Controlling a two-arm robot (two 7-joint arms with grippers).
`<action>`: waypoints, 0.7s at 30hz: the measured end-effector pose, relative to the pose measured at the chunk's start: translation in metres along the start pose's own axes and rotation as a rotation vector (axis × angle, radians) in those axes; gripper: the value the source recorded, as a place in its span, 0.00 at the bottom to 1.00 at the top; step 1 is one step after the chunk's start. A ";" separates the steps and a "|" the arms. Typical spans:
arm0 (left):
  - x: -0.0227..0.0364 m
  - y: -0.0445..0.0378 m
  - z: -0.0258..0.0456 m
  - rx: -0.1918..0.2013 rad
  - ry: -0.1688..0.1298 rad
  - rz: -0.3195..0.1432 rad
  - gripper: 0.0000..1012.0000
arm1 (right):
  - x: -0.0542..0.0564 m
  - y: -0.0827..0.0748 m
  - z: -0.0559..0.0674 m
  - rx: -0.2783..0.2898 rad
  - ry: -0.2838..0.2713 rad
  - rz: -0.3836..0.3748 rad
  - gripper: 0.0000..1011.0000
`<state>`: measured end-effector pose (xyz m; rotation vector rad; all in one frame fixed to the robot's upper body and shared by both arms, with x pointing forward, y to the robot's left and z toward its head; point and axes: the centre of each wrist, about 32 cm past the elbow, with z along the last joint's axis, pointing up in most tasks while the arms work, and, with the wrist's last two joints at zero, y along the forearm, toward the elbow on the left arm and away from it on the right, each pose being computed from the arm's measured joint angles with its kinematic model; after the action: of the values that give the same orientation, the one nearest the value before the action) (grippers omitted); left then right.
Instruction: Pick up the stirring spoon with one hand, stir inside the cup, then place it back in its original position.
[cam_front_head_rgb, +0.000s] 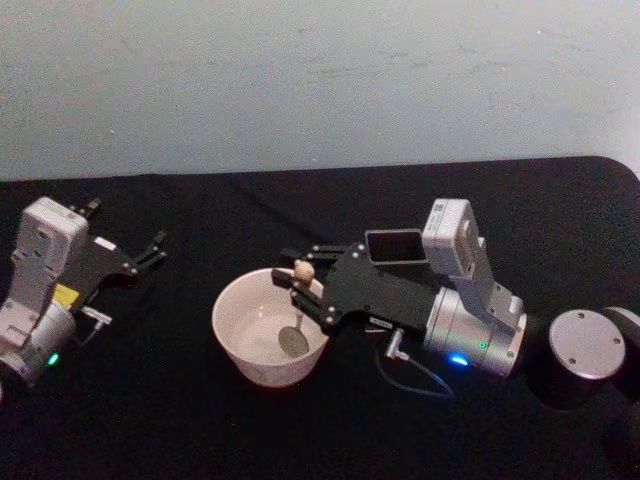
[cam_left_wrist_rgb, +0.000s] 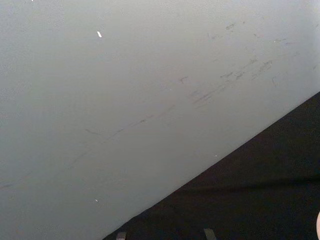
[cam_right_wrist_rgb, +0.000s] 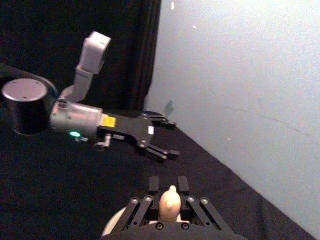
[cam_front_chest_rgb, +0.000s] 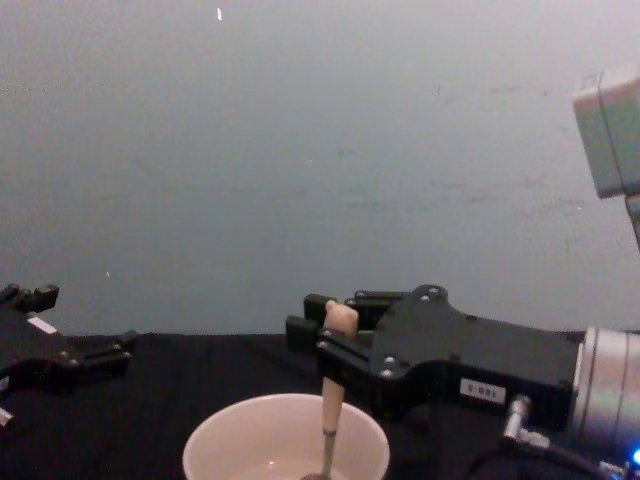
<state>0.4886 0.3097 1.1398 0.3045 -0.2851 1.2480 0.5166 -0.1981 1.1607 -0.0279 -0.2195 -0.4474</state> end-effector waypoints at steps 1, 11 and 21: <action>0.0000 0.0000 0.0000 0.000 0.000 0.000 0.99 | -0.002 0.000 0.001 0.002 0.003 0.010 0.21; 0.0000 0.0000 0.0000 0.000 0.000 0.000 0.99 | -0.010 0.014 0.003 0.028 0.020 0.040 0.21; 0.0000 0.0000 0.0000 0.000 0.000 0.000 0.99 | -0.002 0.039 0.000 0.017 0.013 -0.008 0.21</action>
<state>0.4886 0.3096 1.1398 0.3044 -0.2850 1.2479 0.5316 -0.1625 1.1612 -0.0072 -0.2111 -0.4531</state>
